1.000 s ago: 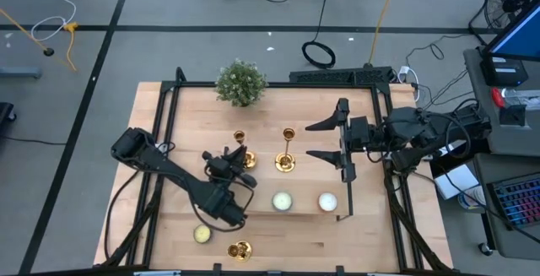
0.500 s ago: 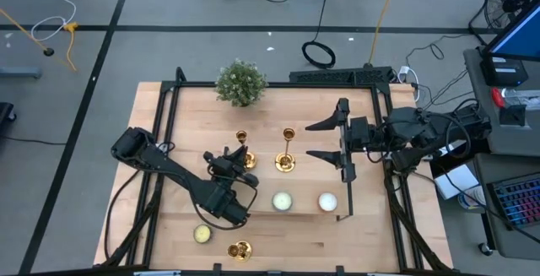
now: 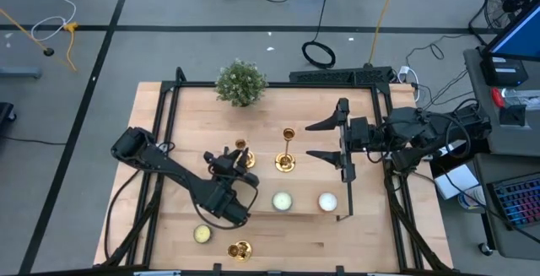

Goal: Pick & Place candle stick holders
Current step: Put the top candle holder on the shelf aligned with the other candle holder

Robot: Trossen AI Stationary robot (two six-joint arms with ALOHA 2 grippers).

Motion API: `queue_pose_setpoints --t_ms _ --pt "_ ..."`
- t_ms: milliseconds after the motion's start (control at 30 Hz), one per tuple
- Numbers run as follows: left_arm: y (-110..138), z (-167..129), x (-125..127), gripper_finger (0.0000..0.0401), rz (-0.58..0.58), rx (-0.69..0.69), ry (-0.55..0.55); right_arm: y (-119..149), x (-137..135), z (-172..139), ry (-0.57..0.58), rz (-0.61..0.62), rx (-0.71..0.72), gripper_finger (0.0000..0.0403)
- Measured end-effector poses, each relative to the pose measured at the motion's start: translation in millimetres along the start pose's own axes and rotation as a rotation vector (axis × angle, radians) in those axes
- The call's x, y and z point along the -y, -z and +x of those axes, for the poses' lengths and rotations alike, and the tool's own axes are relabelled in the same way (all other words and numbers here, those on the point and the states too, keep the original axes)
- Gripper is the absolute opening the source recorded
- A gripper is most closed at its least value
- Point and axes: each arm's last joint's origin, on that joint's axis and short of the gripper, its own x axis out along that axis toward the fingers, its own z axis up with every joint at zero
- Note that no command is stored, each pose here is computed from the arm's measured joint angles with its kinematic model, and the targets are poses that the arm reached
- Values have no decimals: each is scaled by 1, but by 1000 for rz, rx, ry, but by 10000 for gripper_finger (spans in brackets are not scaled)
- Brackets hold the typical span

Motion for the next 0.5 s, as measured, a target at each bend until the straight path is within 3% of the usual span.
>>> queue_pose_setpoints --t_ms 500 --pt "1 -2 0 94 -2 -17 1 0 0 0 0 0 0 258"
